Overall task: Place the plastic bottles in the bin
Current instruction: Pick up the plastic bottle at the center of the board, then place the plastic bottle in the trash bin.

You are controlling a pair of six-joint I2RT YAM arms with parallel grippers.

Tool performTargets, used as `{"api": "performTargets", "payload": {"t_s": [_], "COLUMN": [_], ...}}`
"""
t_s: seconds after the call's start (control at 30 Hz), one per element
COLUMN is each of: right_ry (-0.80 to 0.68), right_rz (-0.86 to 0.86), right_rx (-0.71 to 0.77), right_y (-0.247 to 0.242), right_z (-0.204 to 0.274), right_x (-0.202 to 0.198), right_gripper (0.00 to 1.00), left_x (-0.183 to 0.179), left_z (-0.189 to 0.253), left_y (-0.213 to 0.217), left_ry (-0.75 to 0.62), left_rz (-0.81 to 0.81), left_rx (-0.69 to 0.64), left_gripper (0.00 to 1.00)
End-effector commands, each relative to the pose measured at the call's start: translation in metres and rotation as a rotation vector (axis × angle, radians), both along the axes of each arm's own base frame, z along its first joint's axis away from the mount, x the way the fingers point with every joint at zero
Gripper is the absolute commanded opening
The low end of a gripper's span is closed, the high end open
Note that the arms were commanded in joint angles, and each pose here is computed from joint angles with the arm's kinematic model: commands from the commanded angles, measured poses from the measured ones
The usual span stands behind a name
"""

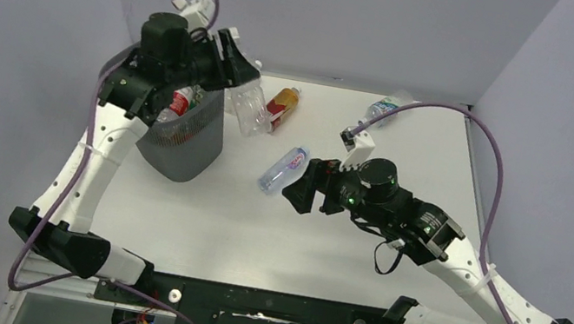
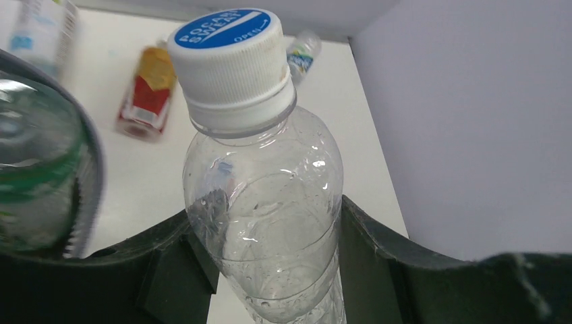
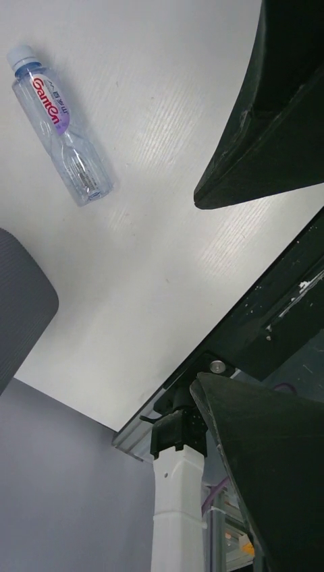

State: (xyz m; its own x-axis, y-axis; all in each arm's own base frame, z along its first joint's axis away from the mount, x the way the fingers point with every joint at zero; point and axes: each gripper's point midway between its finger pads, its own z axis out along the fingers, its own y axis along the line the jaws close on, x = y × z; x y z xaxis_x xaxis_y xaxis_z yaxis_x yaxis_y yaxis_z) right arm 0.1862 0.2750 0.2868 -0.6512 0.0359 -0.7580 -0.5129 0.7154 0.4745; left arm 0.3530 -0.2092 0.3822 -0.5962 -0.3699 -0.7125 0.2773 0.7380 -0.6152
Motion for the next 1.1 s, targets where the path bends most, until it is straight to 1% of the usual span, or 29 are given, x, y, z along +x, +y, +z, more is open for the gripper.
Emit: {"api": "performTargets", "payload": {"t_s": [0.0, 0.23, 0.43, 0.57, 0.8, 1.07], "right_ry": [-0.043, -0.012, -0.002, 0.009, 0.029, 0.05], "right_rz": [-0.049, -0.07, -0.071, -0.07, -0.061, -0.032], "right_rx": [0.064, 0.05, 0.043, 0.037, 0.034, 0.02], "right_y": [-0.011, -0.019, -0.024, -0.023, -0.018, -0.005], "right_z": [0.029, 0.024, 0.026, 0.022, 0.013, 0.004], "right_x": [-0.002, -0.006, -0.01, -0.011, -0.011, -0.007], "right_gripper": [0.98, 0.98, 0.98, 0.98, 0.98, 0.98], "left_x": [0.013, 0.04, 0.057, 0.063, 0.067, 0.06], "left_z": [0.051, 0.094, 0.112, 0.119, 0.113, 0.071], "left_y": [0.039, 0.091, 0.157, 0.192, 0.231, 0.244], "left_ry": [-0.121, -0.225, -0.303, -0.343, -0.281, -0.135], "left_rz": [0.038, 0.185, 0.402, 0.502, 0.585, 0.613], "left_rx": [0.009, 0.027, 0.152, 0.186, 0.286, 0.347], "left_gripper": [0.4, 0.4, 0.4, 0.4, 0.4, 0.42]}}
